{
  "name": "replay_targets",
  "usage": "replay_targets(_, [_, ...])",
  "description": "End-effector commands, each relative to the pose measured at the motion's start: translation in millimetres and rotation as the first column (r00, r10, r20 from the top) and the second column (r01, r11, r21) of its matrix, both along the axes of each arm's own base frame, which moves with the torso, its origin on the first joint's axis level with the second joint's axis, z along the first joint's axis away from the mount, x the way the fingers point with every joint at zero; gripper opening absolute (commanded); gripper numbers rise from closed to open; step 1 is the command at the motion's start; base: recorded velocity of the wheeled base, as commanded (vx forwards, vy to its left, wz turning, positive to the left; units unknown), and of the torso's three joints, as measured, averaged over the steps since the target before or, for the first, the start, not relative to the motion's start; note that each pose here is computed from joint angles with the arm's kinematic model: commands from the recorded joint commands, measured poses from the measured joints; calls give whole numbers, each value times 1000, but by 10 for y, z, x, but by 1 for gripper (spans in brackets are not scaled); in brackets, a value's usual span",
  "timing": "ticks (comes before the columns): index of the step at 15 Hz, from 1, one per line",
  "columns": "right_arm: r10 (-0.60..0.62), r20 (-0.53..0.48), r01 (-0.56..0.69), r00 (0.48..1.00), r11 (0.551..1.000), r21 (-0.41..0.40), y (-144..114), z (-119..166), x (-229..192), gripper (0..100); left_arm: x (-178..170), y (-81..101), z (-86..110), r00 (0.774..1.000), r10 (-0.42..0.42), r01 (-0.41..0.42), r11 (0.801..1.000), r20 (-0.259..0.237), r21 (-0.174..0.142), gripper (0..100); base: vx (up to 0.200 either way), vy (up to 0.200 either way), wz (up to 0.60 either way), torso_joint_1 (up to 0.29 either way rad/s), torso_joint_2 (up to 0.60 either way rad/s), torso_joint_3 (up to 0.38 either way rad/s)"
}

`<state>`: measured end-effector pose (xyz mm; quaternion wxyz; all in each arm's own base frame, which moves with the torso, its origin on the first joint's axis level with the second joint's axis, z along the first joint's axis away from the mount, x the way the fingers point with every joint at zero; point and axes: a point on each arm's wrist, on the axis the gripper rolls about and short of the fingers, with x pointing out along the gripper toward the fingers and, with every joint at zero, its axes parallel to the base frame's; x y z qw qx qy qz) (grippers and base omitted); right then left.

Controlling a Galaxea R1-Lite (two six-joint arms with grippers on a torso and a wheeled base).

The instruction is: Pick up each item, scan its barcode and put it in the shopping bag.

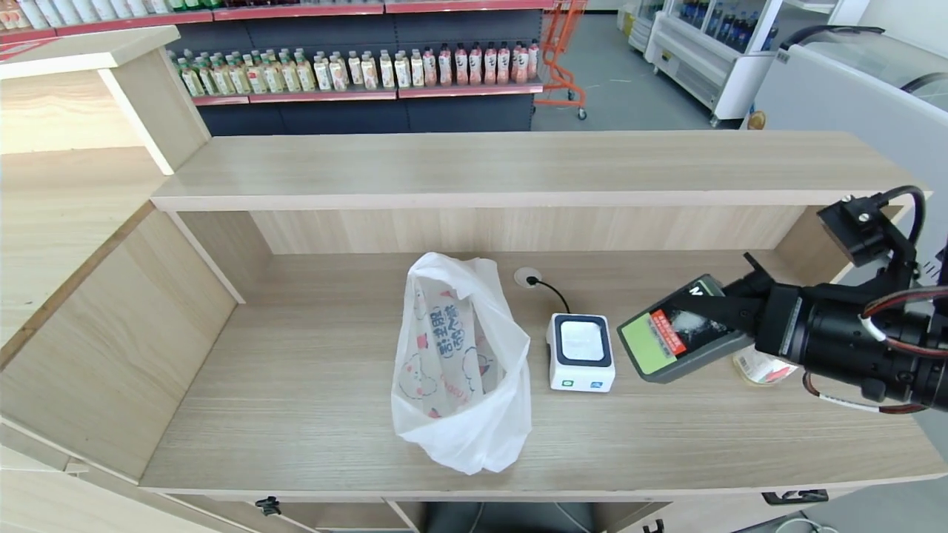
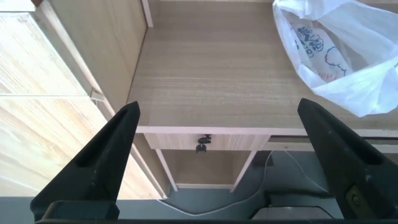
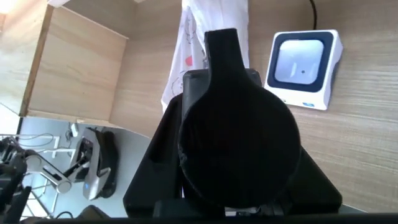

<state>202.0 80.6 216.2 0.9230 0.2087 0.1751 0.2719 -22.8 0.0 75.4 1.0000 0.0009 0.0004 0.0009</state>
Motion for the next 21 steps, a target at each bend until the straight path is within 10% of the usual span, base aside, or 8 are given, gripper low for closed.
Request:
replay_targets(1, [16, -23, -16, 1000, 1000, -9, 99, -34, 159, 0, 0, 0, 0, 1000, 1, -1, 1000, 1, 0, 100, 0, 0, 0, 0, 0, 0])
replay_targets(12, [189, -46, -194, 981, 935, -298, 751, -635, 882, 0, 0, 0, 0, 1000, 1, -1, 1000, 1, 0, 100, 0, 0, 0, 0, 0, 0])
replay_targets(21, [268, -9, -258, 963, 918, -301, 1246, -733, 1216, 0, 0, 0, 0, 1000, 3, -3, 1000, 1, 0, 100, 0, 0, 0, 0, 0, 0])
